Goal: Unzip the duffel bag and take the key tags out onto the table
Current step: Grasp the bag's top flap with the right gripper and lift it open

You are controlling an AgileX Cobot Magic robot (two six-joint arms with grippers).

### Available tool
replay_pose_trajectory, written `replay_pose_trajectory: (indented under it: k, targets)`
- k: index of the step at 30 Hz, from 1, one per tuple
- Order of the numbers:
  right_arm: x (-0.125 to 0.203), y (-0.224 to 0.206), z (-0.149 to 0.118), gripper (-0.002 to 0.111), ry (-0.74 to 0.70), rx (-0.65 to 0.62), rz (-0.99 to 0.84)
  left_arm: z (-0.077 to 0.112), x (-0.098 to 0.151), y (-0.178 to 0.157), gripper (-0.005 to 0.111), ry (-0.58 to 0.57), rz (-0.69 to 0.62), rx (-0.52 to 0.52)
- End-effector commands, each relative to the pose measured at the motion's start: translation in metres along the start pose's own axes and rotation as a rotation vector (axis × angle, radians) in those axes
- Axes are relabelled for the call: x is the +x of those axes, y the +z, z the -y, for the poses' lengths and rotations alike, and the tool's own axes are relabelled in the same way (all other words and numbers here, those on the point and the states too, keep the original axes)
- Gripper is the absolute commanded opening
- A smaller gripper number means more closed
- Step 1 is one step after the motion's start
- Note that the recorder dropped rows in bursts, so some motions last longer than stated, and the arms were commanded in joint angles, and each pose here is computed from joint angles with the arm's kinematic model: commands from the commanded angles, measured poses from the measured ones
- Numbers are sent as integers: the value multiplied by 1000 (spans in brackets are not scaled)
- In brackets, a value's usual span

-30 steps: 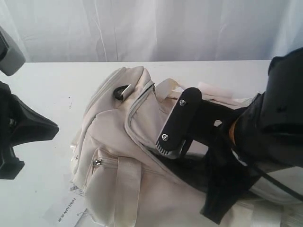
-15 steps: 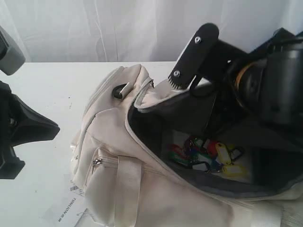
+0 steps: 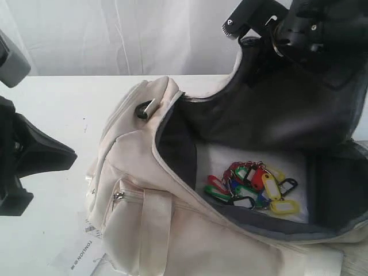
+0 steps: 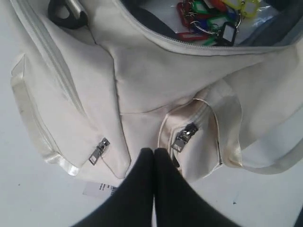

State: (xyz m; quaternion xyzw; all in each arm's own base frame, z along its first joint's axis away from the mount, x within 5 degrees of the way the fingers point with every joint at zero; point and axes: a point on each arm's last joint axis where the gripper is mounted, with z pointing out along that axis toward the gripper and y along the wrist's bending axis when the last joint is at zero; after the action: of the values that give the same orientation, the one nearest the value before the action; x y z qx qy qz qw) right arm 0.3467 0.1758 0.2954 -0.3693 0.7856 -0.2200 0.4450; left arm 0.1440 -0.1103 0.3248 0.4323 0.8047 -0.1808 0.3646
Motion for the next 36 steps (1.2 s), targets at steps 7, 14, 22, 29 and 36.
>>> replay_pose_trajectory:
  k: [7, 14, 22, 29, 36]
  targets:
    - [2, 99, 4, 3, 108, 10, -87, 2, 1, -1, 0, -15, 11, 17]
    - [8, 105, 6, 57, 99, 45, -155, 3, 0, -1, 0, -21, 15, 22]
    - [-12, 49, 49, 54, 265, 88, -67, 5, -1, -1, 0, -36, 23, 51]
    - [-20, -13, 73, 54, 436, -52, -41, 8, 0, -8, 0, -18, 38, 50]
    - [-4, -50, 46, 33, 411, -464, -302, 15, 0, -24, 0, 29, 94, 26]
